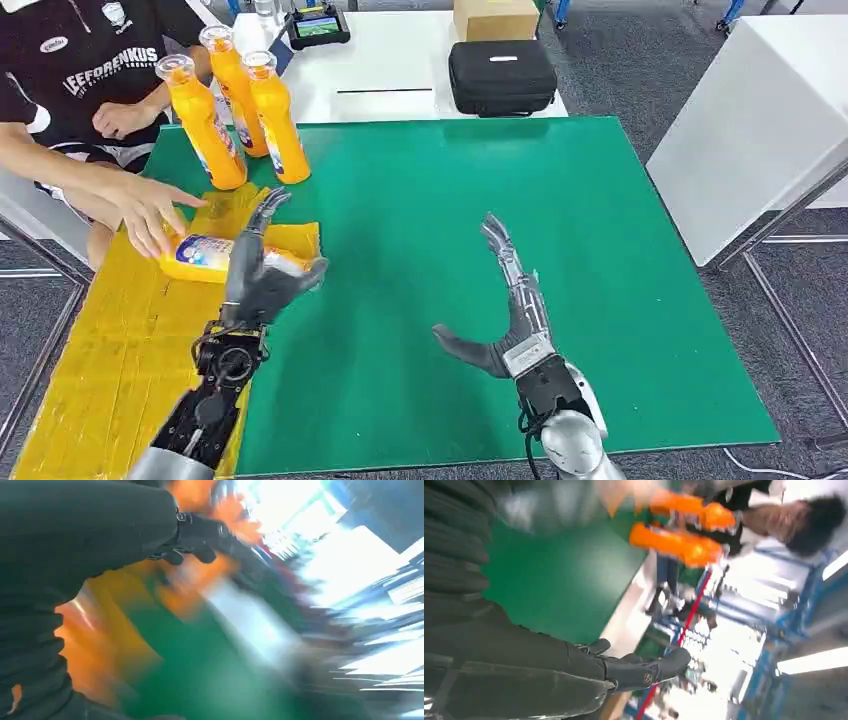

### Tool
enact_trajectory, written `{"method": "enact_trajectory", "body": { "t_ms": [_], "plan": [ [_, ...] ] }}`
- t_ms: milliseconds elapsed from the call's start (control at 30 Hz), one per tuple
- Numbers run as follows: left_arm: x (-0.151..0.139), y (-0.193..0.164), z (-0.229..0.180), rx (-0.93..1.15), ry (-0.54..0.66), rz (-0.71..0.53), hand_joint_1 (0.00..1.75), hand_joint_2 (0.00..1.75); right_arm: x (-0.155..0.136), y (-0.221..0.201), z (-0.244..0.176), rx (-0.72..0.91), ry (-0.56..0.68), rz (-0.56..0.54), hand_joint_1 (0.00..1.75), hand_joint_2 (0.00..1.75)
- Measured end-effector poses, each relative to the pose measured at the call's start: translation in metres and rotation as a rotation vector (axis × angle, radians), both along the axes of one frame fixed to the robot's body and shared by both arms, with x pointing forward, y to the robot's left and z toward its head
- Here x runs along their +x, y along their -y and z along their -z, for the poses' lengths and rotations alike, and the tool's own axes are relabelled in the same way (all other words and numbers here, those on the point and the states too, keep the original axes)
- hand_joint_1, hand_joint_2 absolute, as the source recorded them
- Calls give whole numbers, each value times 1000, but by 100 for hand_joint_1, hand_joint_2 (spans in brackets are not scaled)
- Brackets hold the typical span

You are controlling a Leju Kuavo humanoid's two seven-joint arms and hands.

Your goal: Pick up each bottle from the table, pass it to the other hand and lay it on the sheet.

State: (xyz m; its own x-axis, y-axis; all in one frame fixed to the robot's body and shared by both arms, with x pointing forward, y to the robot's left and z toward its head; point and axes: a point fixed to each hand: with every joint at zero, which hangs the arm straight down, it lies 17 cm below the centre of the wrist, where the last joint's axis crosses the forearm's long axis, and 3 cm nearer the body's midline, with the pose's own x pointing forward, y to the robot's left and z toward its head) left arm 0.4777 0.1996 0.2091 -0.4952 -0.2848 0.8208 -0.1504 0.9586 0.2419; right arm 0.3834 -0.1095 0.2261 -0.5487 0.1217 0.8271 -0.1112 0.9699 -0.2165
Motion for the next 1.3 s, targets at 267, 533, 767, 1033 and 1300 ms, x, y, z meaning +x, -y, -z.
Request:
{"method": "enact_trajectory", "body": {
  "t_ms": [267, 533, 767, 1033, 1300],
  "plan": [
    [-38, 28, -5, -276, -154, 324, 0, 175, -10, 53, 15, 97, -46, 109, 0, 175],
    [-55, 36, 23, -260, -236, 368, 0, 175, -22, 98, 18, 114, -59, 203, 0, 175],
    [-63, 40, 39, -240, -285, 372, 0, 175, -22, 113, 15, 121, -61, 234, 0, 175],
    [-67, 42, 47, -226, -308, 377, 0, 175, -22, 121, 13, 129, -57, 251, 0, 175],
    [-77, 58, 46, -154, -295, 427, 0, 175, -24, 110, 14, 119, -75, 197, 0, 175]
  ]
}}
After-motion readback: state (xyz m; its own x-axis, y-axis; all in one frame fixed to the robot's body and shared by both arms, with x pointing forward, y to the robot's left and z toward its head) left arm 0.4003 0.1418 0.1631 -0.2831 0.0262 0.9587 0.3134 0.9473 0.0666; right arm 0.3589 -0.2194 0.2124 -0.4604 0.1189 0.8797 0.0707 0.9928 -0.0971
